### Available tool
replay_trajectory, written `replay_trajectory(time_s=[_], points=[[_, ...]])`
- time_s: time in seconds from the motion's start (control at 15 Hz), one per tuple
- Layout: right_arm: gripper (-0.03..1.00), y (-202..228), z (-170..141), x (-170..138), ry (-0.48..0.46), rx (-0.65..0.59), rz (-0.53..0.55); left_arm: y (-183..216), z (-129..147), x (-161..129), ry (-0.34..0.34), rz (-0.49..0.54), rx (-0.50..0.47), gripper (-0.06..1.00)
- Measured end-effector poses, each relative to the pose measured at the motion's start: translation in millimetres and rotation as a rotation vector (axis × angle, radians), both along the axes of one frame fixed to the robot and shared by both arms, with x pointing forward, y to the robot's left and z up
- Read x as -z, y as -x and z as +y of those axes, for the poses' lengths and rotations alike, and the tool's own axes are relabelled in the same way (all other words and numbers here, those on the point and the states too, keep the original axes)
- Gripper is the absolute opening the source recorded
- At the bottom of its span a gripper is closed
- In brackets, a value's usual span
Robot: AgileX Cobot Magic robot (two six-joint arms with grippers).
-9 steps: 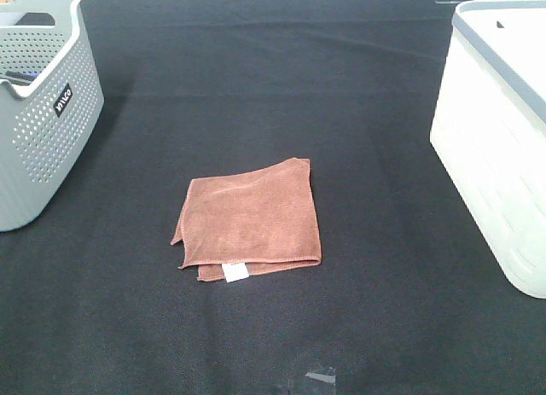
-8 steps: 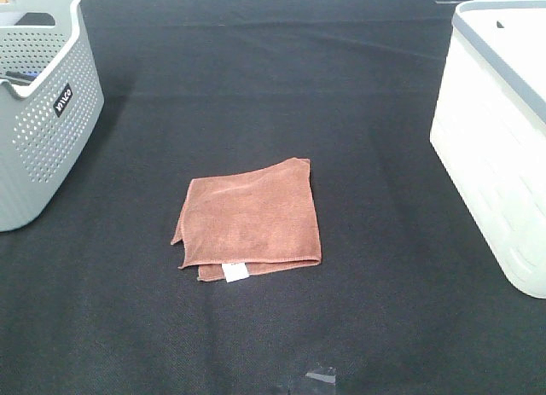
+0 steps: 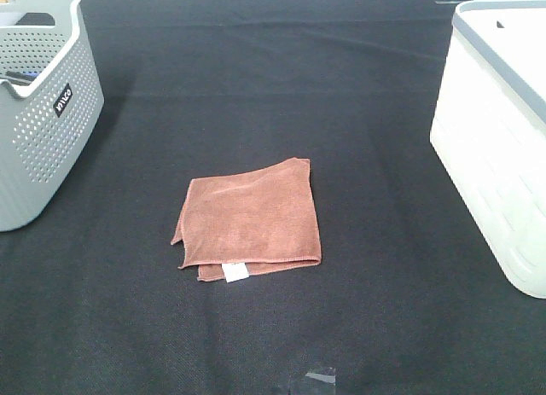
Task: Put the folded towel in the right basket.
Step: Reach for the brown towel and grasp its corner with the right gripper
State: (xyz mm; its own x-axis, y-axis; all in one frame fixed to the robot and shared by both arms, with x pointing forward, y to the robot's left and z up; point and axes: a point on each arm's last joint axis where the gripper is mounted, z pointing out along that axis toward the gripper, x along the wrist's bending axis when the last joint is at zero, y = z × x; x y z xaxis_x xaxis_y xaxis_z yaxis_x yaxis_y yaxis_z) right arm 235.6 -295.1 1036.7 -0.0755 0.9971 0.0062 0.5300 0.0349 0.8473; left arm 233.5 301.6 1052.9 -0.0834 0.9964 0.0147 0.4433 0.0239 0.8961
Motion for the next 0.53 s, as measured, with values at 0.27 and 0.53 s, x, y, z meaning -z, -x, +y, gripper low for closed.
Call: replay_trajectory(time_s=[0.27, 0.53], points=[[0.95, 0.0, 0.0, 0.0, 0.0, 0.0, 0.0, 0.0, 0.0, 0.0, 0.0, 0.0, 0.0, 0.99], [0.95, 0.0, 0.0, 0.0, 0.0, 0.0, 0.0, 0.0, 0.0, 0.0, 0.0, 0.0, 0.0, 0.99]])
